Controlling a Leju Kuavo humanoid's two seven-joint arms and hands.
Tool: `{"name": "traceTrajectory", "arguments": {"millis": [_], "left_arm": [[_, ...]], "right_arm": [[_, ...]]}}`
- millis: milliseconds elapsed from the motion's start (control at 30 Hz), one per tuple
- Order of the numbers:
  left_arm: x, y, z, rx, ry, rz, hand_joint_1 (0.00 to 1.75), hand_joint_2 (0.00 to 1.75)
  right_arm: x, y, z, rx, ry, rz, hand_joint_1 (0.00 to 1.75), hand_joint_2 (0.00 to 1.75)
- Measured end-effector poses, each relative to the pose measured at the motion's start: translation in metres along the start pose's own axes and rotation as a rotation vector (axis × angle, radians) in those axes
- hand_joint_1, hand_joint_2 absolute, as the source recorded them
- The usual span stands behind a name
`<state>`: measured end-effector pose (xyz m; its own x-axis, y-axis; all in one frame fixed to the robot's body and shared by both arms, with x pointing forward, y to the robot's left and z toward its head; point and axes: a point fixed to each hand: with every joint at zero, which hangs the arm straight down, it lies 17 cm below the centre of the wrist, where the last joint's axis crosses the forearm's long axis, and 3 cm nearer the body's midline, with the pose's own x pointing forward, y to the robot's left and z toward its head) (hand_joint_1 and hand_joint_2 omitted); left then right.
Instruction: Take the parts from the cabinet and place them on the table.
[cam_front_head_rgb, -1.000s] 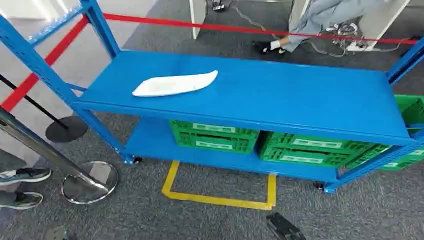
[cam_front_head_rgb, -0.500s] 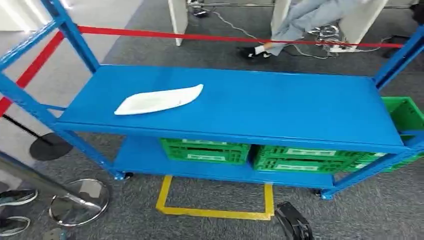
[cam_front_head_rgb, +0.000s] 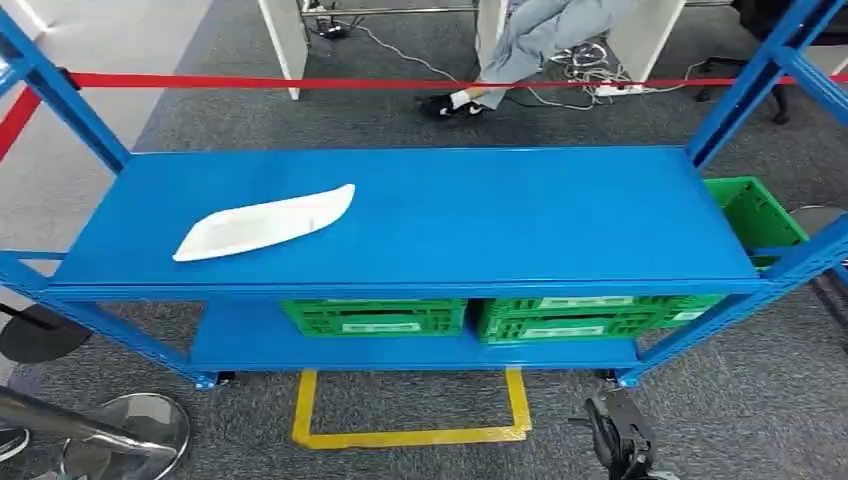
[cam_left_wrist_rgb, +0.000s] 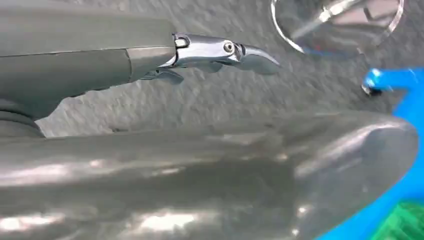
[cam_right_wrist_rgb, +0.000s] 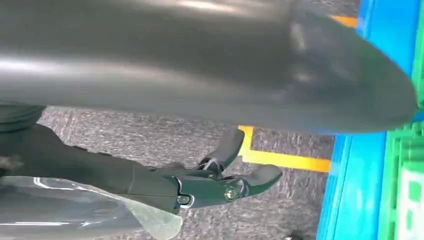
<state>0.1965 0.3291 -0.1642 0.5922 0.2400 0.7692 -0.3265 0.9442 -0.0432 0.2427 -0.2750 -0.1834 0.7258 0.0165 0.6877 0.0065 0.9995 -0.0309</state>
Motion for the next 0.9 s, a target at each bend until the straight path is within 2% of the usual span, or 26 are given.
{"name": "traceTrajectory", "arguments": {"millis": [133,433,900], "left_arm": [[0.015,-0.001,0.001,-0.027,-0.007,0.133,0.0,0.0],[0.045,0.001,-0.004,-0.038,-0.075,0.134,0.0,0.0],[0.053,-0.005,-0.004,-0.038,-0.099,0.157,0.0,0.0]], "right_arm": [[0.013,0.005,-0.001,0.016,-0.035,-0.062,0.0,0.0],[0.03,0.005,-0.002,0.003,-0.076,-0.106,0.0,0.0],[0.031,0.004,0.0,0.011,-0.087,-0.124,0.0,0.0]]}}
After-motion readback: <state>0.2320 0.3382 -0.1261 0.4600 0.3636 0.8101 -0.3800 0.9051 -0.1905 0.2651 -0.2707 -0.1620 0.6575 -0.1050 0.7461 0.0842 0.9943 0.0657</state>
